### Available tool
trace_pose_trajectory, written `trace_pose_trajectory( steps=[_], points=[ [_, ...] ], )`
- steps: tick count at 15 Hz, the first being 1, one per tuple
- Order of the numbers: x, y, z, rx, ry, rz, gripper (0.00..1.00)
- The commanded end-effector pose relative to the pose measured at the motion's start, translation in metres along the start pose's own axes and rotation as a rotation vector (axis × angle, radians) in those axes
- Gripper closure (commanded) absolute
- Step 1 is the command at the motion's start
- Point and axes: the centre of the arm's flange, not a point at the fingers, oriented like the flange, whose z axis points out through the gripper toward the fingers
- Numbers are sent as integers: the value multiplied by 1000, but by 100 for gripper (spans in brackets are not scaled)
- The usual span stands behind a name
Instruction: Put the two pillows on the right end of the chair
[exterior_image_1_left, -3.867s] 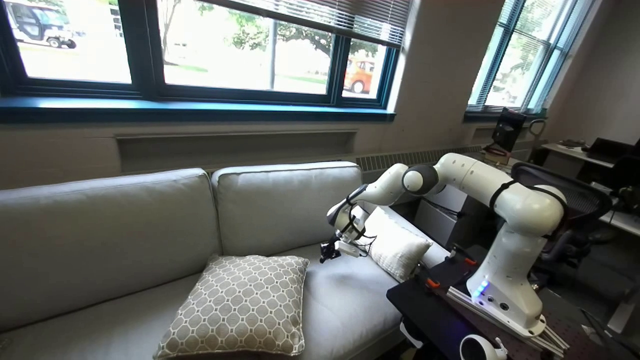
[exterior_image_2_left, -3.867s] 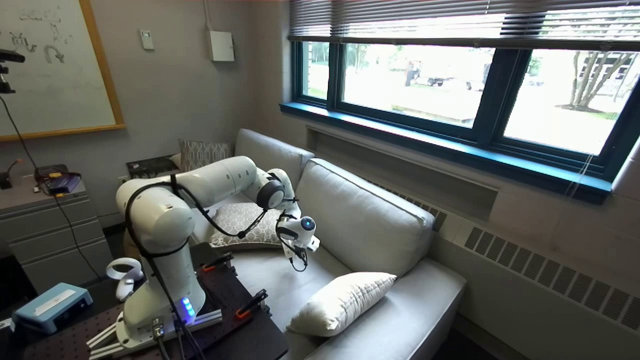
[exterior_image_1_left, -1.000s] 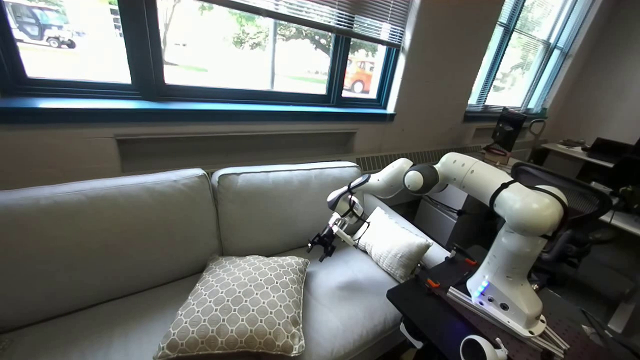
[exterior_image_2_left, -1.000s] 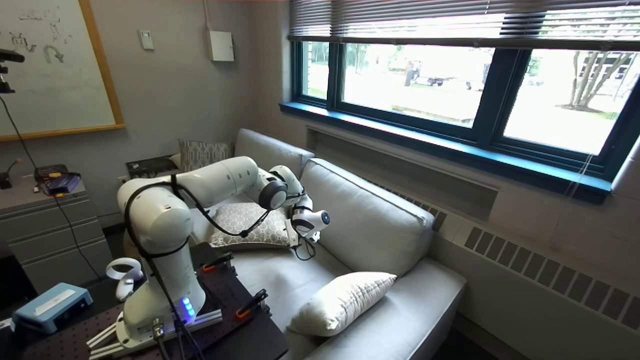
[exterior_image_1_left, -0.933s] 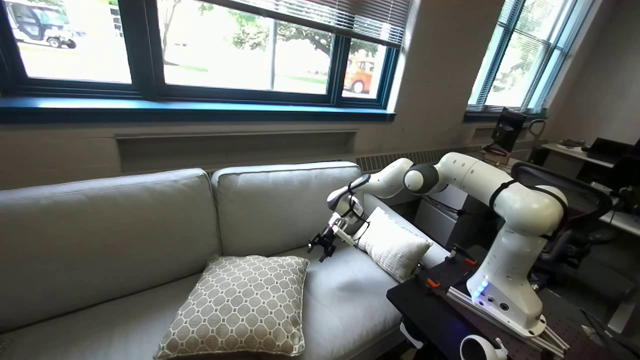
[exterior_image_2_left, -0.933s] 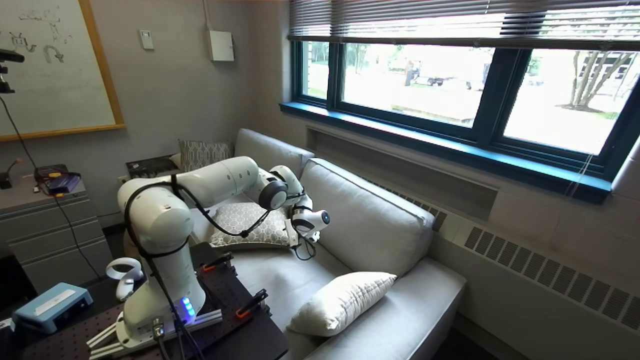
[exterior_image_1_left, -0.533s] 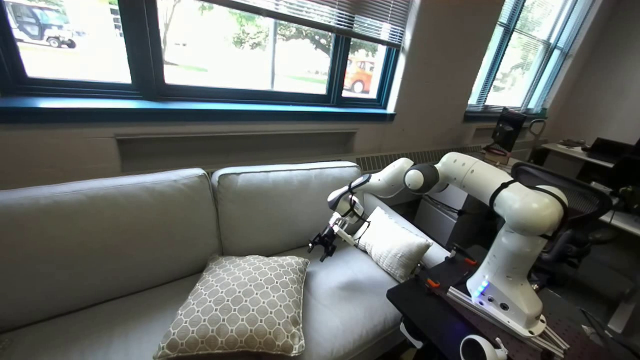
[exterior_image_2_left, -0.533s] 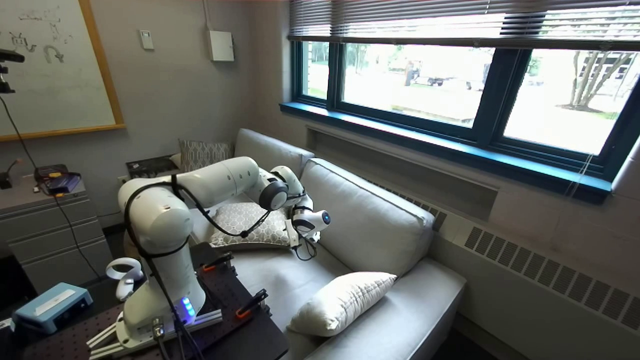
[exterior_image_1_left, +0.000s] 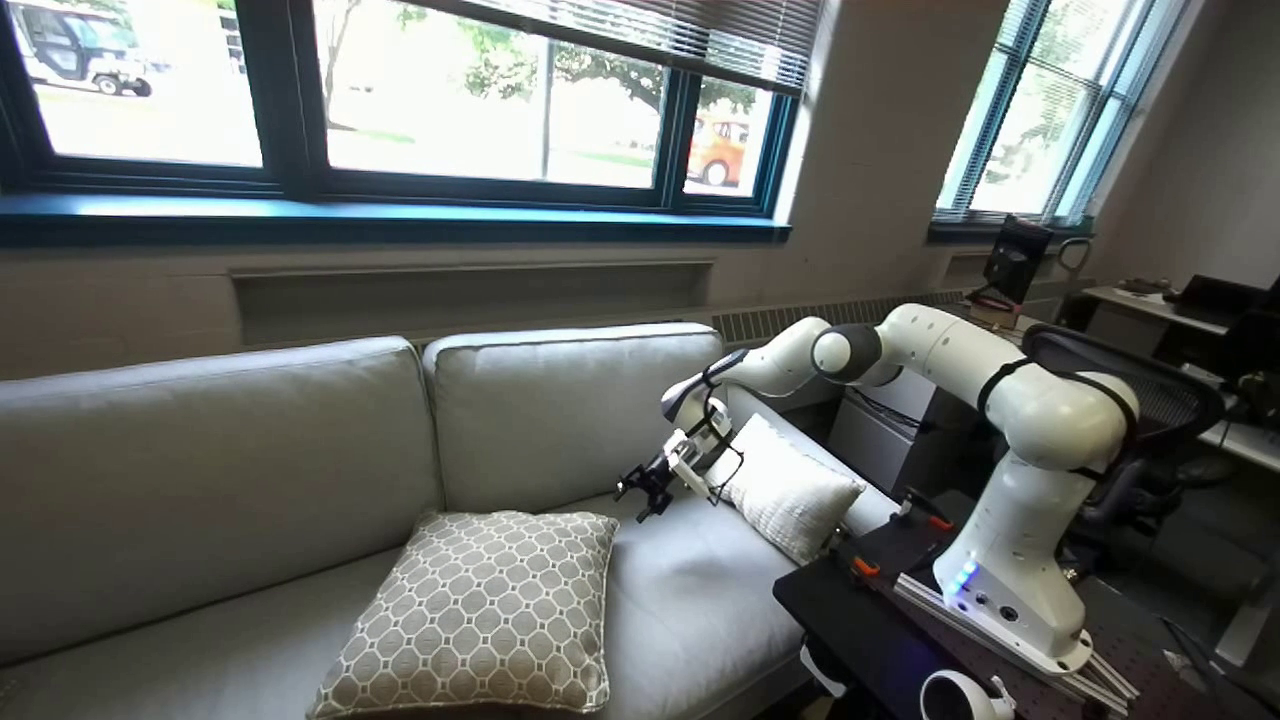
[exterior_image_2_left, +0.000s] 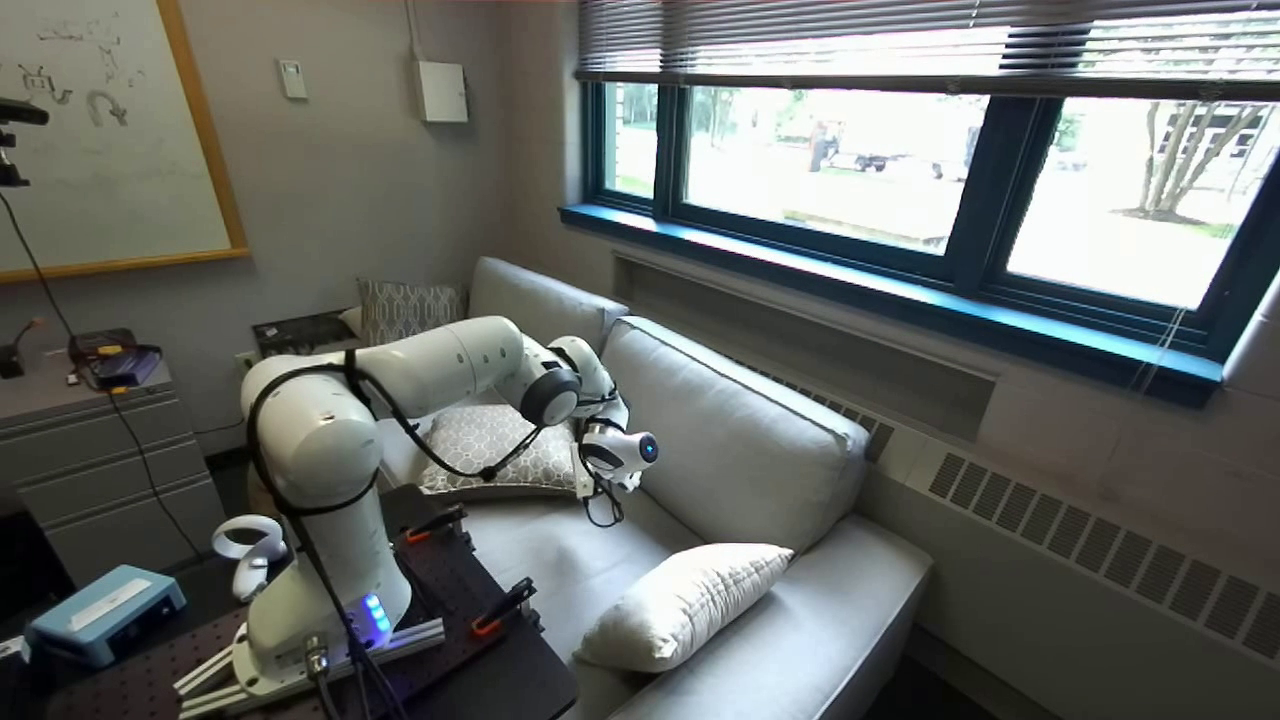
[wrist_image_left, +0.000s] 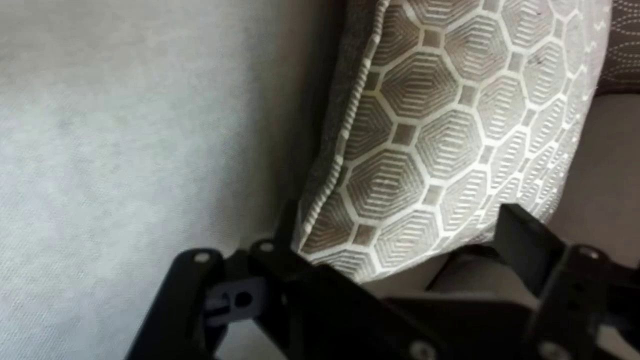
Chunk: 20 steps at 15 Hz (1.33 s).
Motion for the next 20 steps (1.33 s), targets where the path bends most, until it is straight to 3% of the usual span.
trace_pose_trajectory(
  steps=[1, 7, 14, 16, 20],
  points=[
    [28, -5, 63, 76, -17, 43, 0],
    [20, -5, 101, 66, -36, 166, 0],
    [8, -15, 118, 50, -84, 231, 0],
    [6, -19, 121, 23, -66, 249, 0],
    [-3, -25, 134, -107, -33, 330, 0]
  ],
)
